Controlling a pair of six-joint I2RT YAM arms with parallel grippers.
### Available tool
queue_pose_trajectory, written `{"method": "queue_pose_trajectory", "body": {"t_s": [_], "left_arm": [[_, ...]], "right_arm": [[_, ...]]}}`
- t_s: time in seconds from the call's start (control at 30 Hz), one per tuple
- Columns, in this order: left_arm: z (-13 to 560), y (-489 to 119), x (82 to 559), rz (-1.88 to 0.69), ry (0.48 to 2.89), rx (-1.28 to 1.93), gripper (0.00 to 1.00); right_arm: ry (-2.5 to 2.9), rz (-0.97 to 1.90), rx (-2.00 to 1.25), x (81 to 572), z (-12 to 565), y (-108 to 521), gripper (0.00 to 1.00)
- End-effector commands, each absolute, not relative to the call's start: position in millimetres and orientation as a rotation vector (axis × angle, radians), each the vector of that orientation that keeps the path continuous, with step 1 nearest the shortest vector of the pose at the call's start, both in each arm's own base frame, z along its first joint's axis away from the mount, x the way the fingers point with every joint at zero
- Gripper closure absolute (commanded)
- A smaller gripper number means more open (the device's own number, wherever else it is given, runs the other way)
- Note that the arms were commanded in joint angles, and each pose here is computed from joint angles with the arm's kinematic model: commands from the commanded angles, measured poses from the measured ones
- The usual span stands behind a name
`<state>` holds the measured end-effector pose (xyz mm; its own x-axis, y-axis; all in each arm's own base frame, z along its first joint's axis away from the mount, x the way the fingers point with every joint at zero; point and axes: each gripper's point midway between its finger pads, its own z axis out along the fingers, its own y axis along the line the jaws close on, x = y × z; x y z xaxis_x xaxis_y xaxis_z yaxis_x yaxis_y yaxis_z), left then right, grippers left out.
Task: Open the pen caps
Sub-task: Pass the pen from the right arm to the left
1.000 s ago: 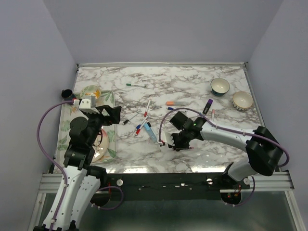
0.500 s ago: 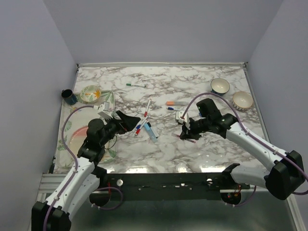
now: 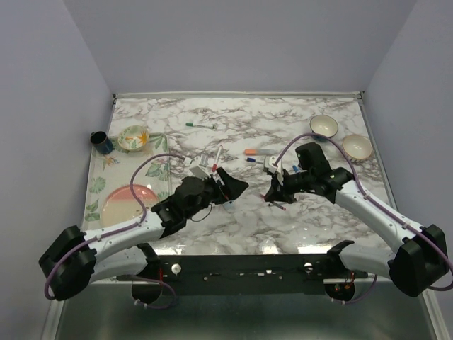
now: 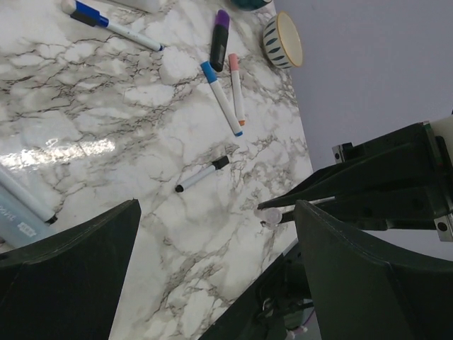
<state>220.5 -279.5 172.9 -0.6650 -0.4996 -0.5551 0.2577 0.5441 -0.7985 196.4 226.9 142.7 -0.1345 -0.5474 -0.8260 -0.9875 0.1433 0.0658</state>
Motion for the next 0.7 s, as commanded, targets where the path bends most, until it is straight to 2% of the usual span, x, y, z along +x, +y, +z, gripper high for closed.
{"method": "queue_pose_trajectory", "body": {"t_s": [0.0, 0.17, 0.33, 0.67], "left_arm": [[198, -302, 245, -1.17, 1.856, -0.315, 0.01], [197, -326, 243, -1.173, 1.87, -0.332, 0.05], [189, -343, 241, -1.171, 1.892, -0.322, 0.13], [190, -366, 234, -1.283, 1.867, -0.264, 0.37]], "right_arm": [[1.756, 0.886, -1.429, 198, 148, 229, 0.99], [1.771, 0.884, -1.401, 202, 147, 229, 0.99], [1.796, 0.889, -1.357, 207, 149, 229, 0.99], [1.829, 0.909, -1.26, 215, 153, 227, 0.99]]}}
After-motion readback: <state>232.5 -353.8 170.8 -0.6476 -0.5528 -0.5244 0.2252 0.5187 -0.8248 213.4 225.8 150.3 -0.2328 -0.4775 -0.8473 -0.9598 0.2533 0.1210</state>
